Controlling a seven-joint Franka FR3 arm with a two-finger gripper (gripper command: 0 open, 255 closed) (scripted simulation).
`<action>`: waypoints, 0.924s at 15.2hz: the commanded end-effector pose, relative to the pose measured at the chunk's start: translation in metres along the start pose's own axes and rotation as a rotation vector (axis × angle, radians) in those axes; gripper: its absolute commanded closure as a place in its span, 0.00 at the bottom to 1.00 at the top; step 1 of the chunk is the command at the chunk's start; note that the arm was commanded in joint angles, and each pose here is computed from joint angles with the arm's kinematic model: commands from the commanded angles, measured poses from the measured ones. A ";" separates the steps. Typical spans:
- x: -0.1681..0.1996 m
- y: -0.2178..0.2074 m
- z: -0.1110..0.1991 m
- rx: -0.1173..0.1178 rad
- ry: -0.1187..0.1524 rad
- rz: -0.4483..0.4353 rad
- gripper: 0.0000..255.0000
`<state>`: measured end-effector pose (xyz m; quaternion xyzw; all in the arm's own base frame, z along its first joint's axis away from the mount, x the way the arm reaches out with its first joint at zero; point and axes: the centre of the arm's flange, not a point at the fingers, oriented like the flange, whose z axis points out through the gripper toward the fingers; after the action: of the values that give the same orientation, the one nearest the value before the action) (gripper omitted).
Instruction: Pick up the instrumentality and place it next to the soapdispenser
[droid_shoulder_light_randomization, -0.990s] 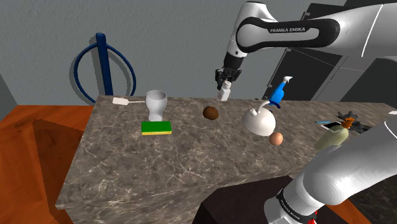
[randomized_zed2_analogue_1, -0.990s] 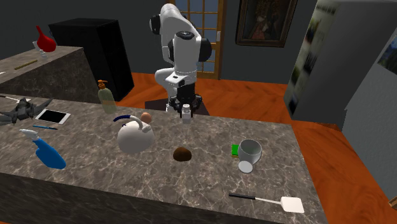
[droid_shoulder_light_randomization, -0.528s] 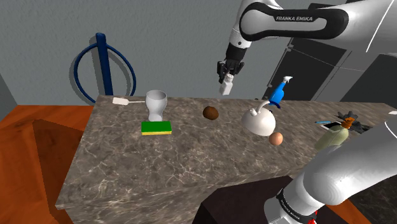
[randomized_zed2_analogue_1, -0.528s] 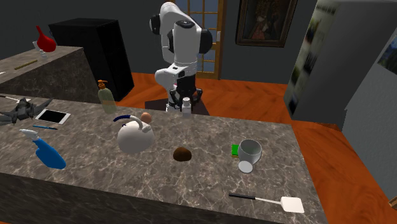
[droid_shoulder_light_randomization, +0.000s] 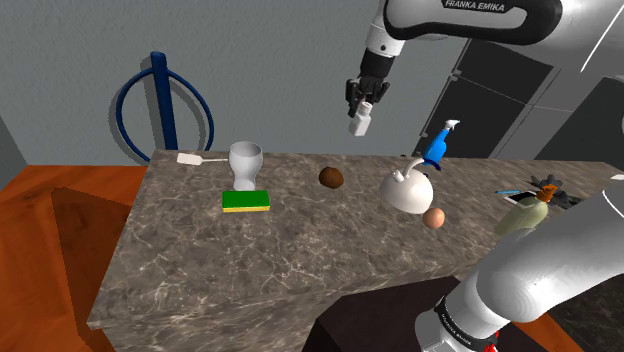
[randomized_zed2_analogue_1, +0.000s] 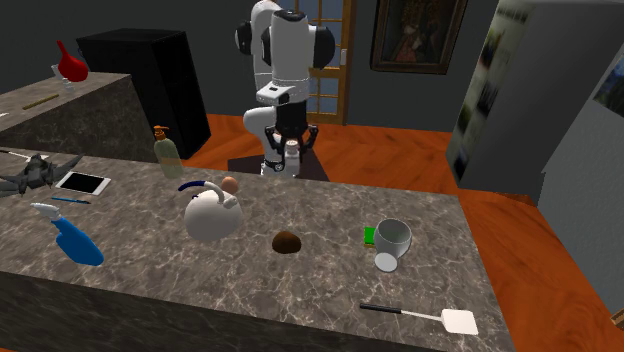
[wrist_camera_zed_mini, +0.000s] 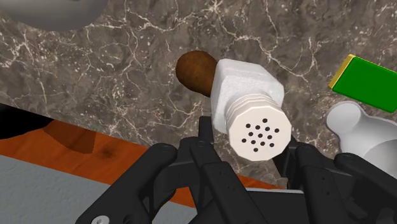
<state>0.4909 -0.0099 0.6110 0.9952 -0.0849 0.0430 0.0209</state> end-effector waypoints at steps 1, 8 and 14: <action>0.001 0.001 -0.011 0.000 0.000 0.000 1.00; 0.003 0.003 -0.045 0.000 0.000 0.000 1.00; -0.046 0.064 -0.047 0.000 0.000 0.000 1.00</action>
<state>0.4419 -0.0537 0.6563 0.9952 -0.0854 0.0429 0.0212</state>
